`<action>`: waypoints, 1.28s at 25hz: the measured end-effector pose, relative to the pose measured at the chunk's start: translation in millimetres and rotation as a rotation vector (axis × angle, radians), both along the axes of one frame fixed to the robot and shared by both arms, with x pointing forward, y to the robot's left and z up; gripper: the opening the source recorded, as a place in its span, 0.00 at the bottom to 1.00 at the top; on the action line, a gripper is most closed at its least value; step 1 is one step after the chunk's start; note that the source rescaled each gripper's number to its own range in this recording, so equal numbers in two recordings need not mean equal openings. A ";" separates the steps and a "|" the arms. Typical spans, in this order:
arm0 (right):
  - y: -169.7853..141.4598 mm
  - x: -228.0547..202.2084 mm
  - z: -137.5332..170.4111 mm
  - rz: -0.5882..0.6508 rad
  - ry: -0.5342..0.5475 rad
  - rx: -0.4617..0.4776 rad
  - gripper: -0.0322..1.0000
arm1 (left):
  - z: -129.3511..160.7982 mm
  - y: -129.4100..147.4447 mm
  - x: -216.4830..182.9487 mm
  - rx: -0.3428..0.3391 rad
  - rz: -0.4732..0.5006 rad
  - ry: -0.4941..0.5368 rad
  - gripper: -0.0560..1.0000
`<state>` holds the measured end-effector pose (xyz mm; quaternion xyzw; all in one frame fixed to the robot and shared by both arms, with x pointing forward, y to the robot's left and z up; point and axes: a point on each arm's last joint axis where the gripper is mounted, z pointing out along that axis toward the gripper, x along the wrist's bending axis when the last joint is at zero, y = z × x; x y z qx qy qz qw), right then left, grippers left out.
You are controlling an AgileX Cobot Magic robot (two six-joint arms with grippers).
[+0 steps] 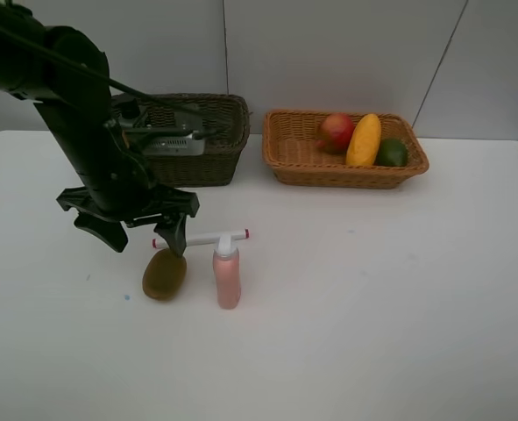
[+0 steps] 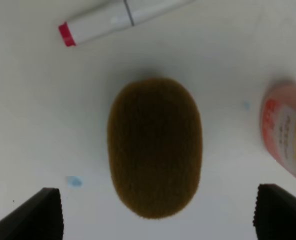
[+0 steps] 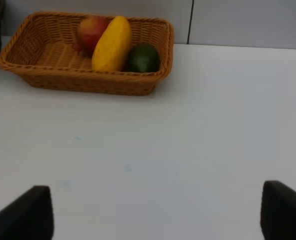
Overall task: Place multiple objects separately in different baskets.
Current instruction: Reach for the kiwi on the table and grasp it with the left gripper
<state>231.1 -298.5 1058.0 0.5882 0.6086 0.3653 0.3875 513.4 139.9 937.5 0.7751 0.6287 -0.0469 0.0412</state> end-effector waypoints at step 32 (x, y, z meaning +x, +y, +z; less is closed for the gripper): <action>0.0 0.0 0.0 0.000 0.000 0.000 1.00 | -64.6 -7.8 6.5 0.055 0.008 0.098 0.64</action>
